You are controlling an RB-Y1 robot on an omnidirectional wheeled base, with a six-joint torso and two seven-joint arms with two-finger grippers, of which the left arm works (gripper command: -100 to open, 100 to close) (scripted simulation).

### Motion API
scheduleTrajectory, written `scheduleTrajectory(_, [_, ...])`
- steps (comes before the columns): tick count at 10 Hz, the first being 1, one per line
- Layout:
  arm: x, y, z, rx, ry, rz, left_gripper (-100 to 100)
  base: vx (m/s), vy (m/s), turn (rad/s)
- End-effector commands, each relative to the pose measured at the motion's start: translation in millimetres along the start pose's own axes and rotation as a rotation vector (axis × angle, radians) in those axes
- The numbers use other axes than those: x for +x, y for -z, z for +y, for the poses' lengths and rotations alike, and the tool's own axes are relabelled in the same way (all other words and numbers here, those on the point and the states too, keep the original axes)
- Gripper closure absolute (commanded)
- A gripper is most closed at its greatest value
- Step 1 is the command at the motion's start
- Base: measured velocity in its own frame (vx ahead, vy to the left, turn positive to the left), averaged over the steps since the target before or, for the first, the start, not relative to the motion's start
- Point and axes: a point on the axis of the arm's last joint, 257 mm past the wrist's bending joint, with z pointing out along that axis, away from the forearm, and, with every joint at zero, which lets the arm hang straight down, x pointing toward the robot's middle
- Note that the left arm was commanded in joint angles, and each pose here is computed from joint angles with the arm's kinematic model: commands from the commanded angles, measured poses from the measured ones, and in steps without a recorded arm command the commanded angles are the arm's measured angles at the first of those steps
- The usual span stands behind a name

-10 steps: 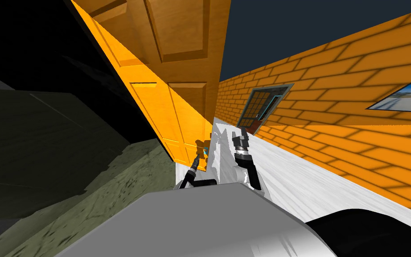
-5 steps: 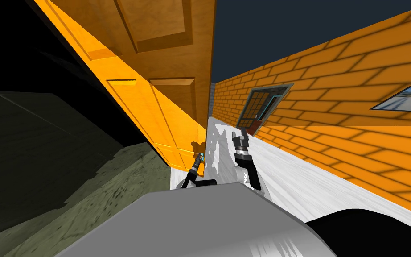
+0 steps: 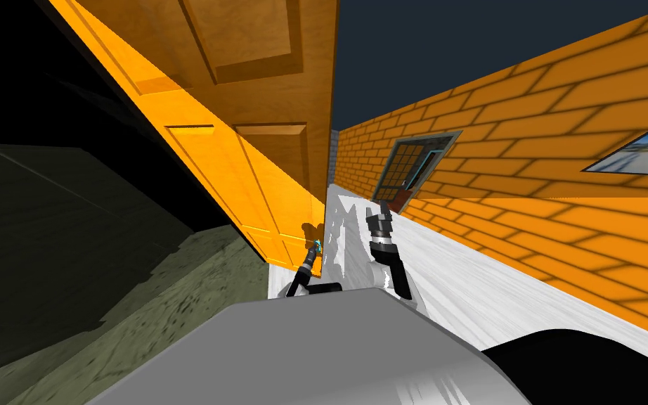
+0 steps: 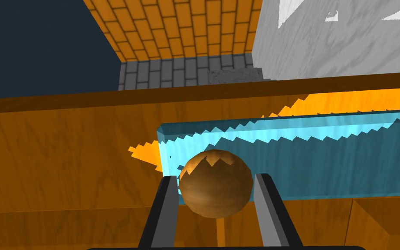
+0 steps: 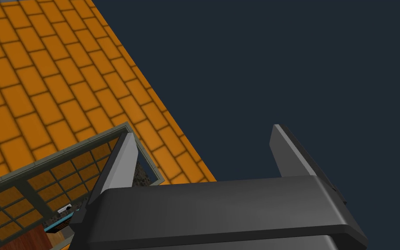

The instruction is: Push the door open

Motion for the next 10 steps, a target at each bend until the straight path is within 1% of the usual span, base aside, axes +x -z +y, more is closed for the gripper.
scheduleTrajectory(1, [-1.2,0.4,0.4,-0.001,0.0,-0.002,100,-0.007,0.001,0.003])
scheduleTrajectory(2, [-1.2,0.4,0.4,-0.001,0.0,-0.002,100,0.0,0.0,0.0])
scheduleTrajectory(3, [-25.3,3.0,5.6,-0.011,-0.022,-0.032,100,0.076,-0.101,0.063])
scheduleTrajectory(4, [-31.3,3.4,6.3,-0.013,-0.026,-0.04,100,0.118,-0.152,0.092])
scheduleTrajectory(5, [-44.0,4.0,7.3,-0.015,-0.033,-0.06,100,0.104,-0.16,0.075])
scheduleTrajectory(6, [-50.3,4.1,7.6,-0.016,-0.036,-0.071,100,0.117,-0.138,0.068])
scheduleTrajectory(7, [-62.3,4.1,7.6,-0.016,-0.04,-0.093,100,0.141,-0.162,0.073])
scheduleTrajectory(8, [-62.6,5.3,10.1,-0.022,-0.041,-0.093,100,0.103,-0.112,0.041])
scheduleTrajectory(9, [-62.3,4.1,7.6,-0.016,-0.04,-0.093,100,0.059,-0.028,-0.002])
scheduleTrajectory(10, [-77.8,3.3,6.6,-0.015,-0.039,-0.127,100,0.103,-0.105,0.078])
